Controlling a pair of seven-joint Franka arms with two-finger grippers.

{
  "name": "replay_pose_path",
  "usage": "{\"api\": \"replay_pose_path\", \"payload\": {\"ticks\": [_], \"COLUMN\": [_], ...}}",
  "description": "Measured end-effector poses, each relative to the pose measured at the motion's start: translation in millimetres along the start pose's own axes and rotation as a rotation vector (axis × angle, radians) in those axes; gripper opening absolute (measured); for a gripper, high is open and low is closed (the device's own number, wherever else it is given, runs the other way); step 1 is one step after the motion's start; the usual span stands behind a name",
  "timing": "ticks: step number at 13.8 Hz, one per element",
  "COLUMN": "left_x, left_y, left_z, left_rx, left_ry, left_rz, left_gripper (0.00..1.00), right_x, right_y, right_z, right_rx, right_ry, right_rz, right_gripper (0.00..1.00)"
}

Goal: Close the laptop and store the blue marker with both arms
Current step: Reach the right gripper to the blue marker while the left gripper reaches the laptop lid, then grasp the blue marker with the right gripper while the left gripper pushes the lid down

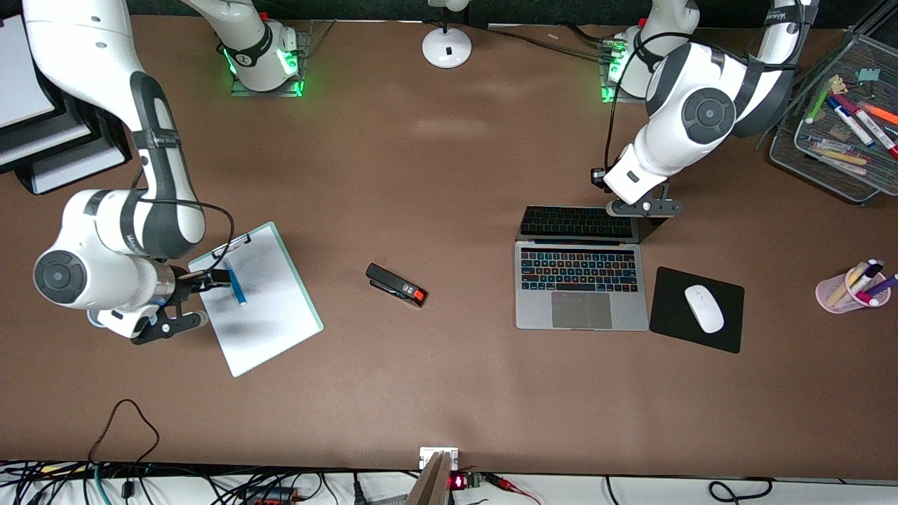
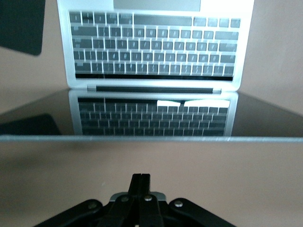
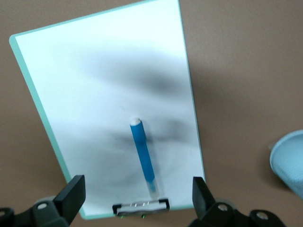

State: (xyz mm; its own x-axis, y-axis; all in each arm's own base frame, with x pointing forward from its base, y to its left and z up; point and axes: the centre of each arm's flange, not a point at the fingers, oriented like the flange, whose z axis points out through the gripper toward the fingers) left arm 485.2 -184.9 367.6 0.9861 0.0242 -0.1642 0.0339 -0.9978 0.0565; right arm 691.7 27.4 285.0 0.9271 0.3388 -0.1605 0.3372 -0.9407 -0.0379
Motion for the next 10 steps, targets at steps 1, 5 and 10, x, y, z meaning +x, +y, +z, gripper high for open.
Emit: {"api": "replay_pose_path", "payload": {"ticks": [1,5,10], "left_x": [3.1,16.8,41.4], "left_y": [0.4,1.0,-1.9], "left_z": [-1.8,-3.4,12.0], "left_rx": [-0.01,-0.05,-0.072], "left_ry": [0.03,0.141,0.252], "left_rz": [-0.001,-0.005,0.035], "left_gripper": [0.01,0.01,0.01], "right_x": [2.6,8.2,6.4], "right_y": [-0.2,3.5,-13.7], "right_z": [5.8,31.4,70.2], "right_rx": [-0.004,-0.034,-0.056], "right_ry": [0.006,0.058,0.078], "right_rz": [-0.024,-0.085,-0.133], "right_gripper": [1.0,1.0,0.98]}}
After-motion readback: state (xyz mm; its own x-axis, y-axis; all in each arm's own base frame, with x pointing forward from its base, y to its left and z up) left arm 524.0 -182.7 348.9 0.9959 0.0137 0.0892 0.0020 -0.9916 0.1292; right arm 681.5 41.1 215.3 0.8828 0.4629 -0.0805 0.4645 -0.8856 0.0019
